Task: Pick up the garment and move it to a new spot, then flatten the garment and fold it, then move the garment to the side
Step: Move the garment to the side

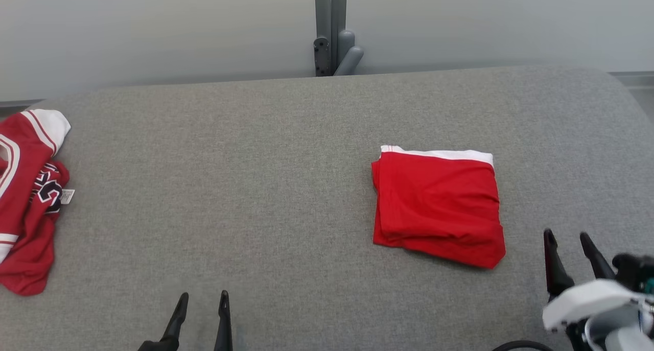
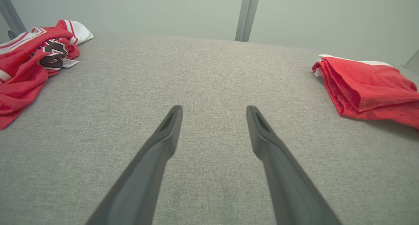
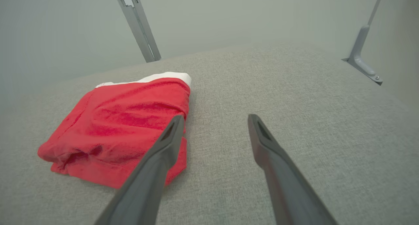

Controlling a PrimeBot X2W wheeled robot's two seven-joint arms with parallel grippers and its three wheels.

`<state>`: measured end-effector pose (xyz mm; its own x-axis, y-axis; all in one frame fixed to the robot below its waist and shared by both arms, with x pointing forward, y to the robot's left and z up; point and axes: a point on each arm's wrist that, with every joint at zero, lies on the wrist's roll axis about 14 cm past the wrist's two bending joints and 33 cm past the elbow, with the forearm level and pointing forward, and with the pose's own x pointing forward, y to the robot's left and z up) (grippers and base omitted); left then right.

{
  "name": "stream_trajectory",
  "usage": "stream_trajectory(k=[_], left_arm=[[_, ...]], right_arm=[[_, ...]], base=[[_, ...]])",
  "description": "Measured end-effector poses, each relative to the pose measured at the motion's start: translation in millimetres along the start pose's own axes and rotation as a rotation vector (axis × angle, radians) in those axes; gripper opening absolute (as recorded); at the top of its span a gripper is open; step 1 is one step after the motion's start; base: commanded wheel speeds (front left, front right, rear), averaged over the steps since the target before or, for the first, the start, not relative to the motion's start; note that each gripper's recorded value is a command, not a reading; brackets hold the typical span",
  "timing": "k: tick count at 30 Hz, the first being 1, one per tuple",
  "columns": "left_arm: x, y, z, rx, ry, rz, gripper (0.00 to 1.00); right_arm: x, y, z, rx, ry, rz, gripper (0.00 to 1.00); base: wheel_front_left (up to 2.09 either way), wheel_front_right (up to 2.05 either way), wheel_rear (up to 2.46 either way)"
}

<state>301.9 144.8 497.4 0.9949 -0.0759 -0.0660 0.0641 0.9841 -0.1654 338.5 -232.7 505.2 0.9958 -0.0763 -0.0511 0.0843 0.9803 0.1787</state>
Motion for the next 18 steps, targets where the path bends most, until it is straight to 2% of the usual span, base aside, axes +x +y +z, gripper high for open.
stream_trajectory(k=[2, 3, 5, 8, 17, 18], left_arm=[[0, -2, -5, -0.002, 0.019, -0.006, 1.0], [1, -4, -9, -0.003, 0.03, -0.013, 1.0], [5, -5, -9, -0.004, 0.032, -0.02, 1.0], [16, -6, -5, -0.004, 0.023, -0.028, 1.0], [23, 7, -10, -0.005, 0.042, 0.015, 1.0], [23, 11, -13, -0.008, 0.051, 0.03, 1.0]], right_arm=[[22, 4, 8, 0.028, 0.03, 0.031, 1.0], [32, 9, 7, 0.054, 0.075, 0.05, 1.0], [46, 19, 2, 0.035, 0.172, 0.103, 1.0], [67, 26, -2, 0.087, 0.275, 0.132, 1.0], [90, 57, -52, 0.175, 0.524, 0.184, 1.0], [91, 65, -61, 0.197, 0.564, 0.198, 0.44]], base=[[0.0, 0.0, 0.0], [0.0, 0.0, 0.0], [0.0, 0.0, 0.0], [0.0, 0.0, 0.0], [0.0, 0.0, 0.0], [0.0, 0.0, 0.0]])
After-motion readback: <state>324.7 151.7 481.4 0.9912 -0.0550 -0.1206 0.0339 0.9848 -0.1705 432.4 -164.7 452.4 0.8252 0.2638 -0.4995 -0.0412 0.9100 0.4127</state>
